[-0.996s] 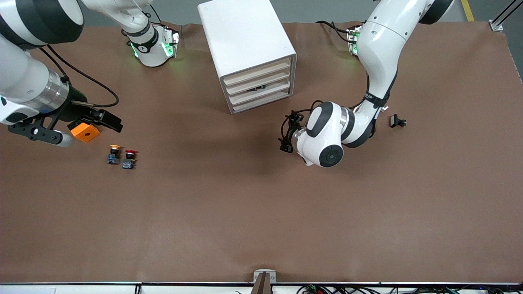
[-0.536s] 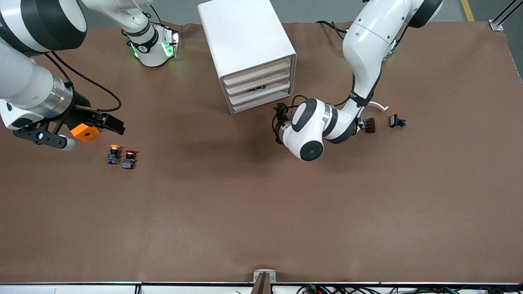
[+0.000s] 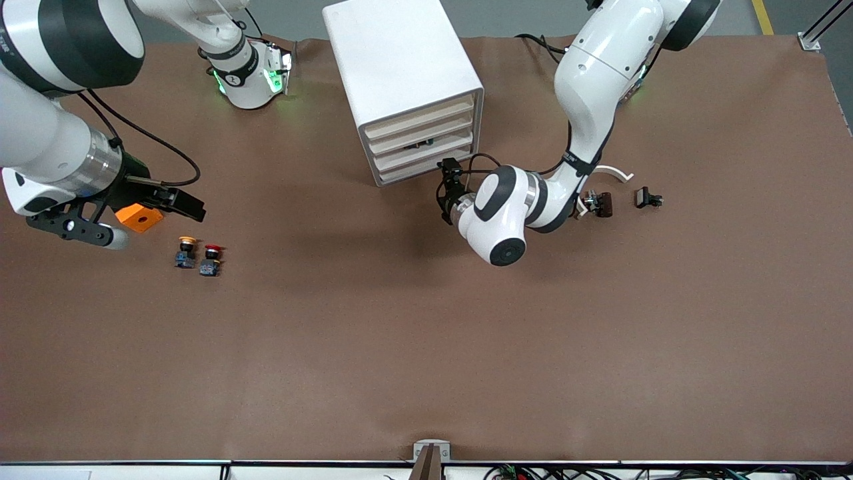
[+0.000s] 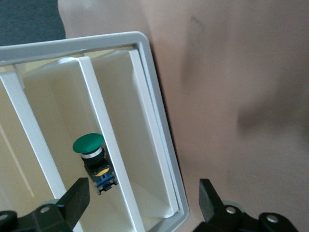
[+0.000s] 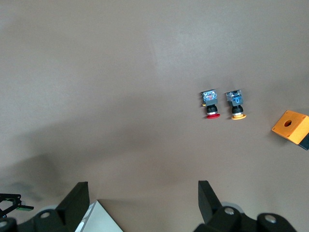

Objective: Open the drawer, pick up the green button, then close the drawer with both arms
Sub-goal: 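Hook the left gripper onto the middle drawer front, then pull the drawer open with the left gripper, then reach the right gripper into the open drawer toward the green button, then grasp the green button with the right gripper while the left gripper withdraws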

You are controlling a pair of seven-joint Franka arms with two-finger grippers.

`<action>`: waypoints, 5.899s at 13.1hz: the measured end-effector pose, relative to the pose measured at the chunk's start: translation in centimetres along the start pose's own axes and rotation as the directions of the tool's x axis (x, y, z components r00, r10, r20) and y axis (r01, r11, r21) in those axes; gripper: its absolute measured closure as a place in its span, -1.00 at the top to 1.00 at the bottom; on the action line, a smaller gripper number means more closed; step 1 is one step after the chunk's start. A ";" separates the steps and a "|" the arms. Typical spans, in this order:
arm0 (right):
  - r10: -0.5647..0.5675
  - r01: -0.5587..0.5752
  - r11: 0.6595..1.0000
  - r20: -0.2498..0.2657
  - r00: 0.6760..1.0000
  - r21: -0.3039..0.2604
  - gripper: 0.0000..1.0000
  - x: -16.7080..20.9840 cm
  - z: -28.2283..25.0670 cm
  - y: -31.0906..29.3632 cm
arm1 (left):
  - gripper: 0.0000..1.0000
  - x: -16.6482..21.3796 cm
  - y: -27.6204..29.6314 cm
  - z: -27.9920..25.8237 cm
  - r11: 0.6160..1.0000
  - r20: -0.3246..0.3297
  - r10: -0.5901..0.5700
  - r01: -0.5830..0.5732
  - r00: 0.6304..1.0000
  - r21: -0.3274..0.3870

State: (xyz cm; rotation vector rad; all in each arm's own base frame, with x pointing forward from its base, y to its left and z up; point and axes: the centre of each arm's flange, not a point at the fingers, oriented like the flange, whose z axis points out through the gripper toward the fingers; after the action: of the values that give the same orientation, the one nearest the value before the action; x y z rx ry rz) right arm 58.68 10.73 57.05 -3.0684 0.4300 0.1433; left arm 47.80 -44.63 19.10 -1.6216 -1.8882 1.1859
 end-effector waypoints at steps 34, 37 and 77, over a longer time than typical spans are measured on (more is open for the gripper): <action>0.331 -0.331 0.943 0.008 0.943 -0.034 1.00 -6.4 3.3 -12.5 | -0.73 -1.1 1.7 5.0 0.961 -0.038 -0.233 0.236 0.972 0.143; 0.413 -0.413 0.911 -0.007 0.911 -0.022 1.00 -8.8 5.8 -17.7 | -0.73 -0.6 2.6 2.4 0.965 -0.012 -0.244 0.244 0.970 0.101; 0.726 -0.726 0.687 0.016 0.687 -0.029 0.99 -25.2 34.1 -34.3 | 1.00 5.5 -24.5 -35.2 0.488 -0.673 0.532 -0.836 0.513 -0.251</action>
State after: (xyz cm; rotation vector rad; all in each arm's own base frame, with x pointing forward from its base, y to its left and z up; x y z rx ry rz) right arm 41.08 52.36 26.47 -2.6941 1.6341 0.2041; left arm 57.50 -26.70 57.21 -2.9051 -1.2056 0.2545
